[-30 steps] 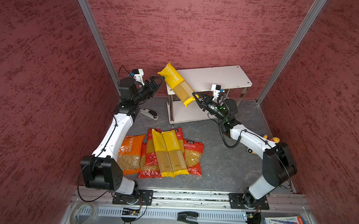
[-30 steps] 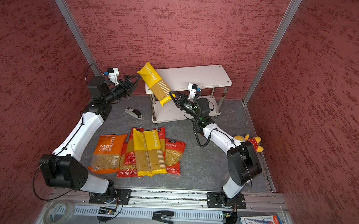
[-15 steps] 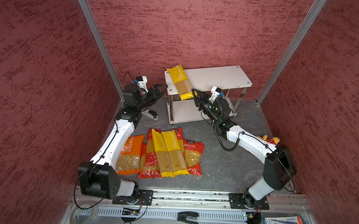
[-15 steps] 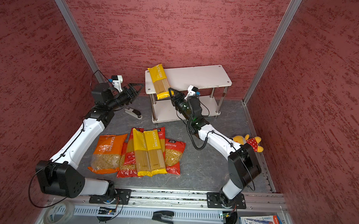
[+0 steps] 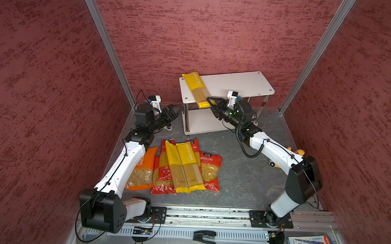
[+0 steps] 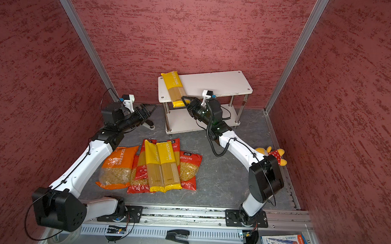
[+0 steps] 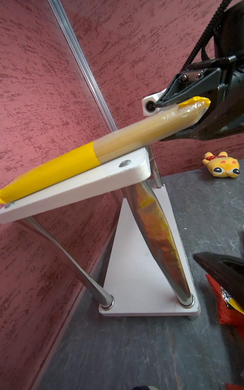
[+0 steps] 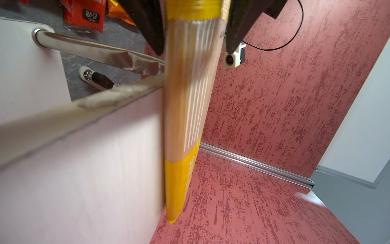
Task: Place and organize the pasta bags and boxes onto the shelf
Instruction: 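Lay the pack flat on the upper shelf and release the left gripper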
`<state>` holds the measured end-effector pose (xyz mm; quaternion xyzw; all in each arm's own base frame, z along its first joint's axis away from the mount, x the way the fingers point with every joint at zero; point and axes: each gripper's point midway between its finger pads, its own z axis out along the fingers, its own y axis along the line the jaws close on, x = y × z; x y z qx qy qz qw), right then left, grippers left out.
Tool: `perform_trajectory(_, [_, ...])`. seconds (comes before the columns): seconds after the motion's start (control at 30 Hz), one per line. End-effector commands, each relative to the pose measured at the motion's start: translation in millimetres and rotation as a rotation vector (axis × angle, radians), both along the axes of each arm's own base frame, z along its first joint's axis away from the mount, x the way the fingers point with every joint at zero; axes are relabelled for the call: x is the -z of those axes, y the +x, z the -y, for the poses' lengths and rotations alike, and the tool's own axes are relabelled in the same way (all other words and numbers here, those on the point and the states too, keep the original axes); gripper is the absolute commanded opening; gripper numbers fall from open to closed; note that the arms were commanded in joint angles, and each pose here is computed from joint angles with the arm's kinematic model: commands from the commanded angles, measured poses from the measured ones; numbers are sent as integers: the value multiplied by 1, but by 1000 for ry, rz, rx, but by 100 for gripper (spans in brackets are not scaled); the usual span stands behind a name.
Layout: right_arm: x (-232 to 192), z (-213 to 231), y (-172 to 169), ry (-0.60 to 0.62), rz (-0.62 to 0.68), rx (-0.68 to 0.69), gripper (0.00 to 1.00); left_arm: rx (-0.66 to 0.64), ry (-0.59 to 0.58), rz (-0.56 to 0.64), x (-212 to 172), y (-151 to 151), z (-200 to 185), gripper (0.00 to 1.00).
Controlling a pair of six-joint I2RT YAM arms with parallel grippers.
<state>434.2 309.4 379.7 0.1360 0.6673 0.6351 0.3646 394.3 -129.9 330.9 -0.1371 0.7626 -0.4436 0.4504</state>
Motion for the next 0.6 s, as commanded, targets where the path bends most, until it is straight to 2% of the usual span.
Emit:
perform_trajectory(0.0, [-9,-6,-8,-20,44,-80,38,-11,5,44,-8,-4,-1,82])
perform_trajectory(0.13, [-19,-7,-12,63,67,-77,23,-32,20,54,-8,-9,-5,83])
perform_trajectory(0.3, [-41,-10,-15,144,122,4,13,-31,34,57,-7,-12,-2,82])
perform_trajectory(0.47, [-29,-4,-7,218,55,159,3,-35,48,54,-5,-16,2,82])
perform_trajectory(0.57, [-27,2,-3,269,31,237,0,-36,53,53,-4,-17,4,82])
